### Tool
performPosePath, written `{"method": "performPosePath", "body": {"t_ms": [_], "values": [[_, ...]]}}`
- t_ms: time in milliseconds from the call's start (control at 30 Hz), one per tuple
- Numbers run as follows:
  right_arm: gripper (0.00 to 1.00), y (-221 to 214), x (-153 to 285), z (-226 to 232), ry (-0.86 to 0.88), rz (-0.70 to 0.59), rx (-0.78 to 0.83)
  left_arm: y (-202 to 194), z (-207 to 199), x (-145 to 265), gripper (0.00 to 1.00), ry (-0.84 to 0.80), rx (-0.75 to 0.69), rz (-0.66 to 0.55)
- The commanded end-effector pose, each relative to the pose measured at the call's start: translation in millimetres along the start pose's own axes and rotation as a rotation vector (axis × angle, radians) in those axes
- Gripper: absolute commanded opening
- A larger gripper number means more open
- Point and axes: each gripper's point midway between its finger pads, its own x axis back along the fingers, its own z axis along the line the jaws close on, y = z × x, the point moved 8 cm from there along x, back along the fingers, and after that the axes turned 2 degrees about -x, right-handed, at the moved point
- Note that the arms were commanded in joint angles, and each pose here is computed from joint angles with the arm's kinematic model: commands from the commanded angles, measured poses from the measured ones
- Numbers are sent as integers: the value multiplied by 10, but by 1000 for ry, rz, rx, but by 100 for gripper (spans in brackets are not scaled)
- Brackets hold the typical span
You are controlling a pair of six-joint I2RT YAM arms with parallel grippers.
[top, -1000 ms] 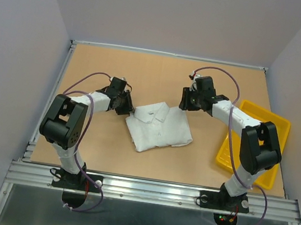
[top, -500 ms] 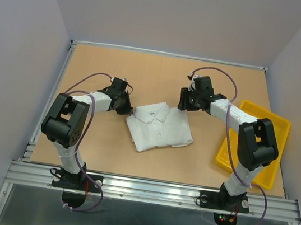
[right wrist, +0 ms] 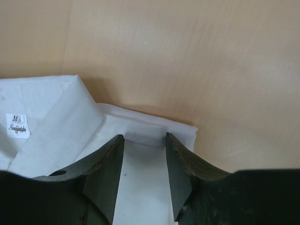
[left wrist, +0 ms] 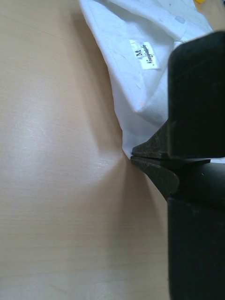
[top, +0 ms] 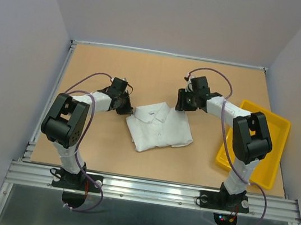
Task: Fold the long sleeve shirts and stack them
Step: Neatly place the folded shirt to the corner
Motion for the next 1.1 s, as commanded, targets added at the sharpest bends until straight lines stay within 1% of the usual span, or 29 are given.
{"method": "performPosePath", "body": {"t_ms": [0, 133, 233, 267, 300, 433, 733, 800, 1067], "values": [[47, 256, 0, 70, 30, -66, 15, -111, 79, -28, 6, 48, -19, 45], [43, 205, -40, 47, 21, -51, 8, -131, 101, -27, 5, 58, -12, 45], [29, 161, -52, 20, 5, -45, 3, -146, 111, -30, 4, 61, -5, 45], [19, 155, -52, 22, 2, -45, 1, -153, 117, -33, 4, 63, -3, 46], [13, 147, -44, 13, -7, -48, 1, -159, 123, -31, 3, 66, 0, 45], [1, 172, 46, 0, -35, -76, -6, -164, 132, -24, 3, 74, 8, 42], [1, 130, 224, -68, -143, -126, -73, -174, 150, -1, 3, 87, 35, 21], [1, 112, 232, -99, -176, -133, -88, -170, 157, 6, 3, 91, 41, 16], [1, 100, 191, -139, -204, -129, -97, -167, 186, 19, 3, 98, 56, 10]]}}
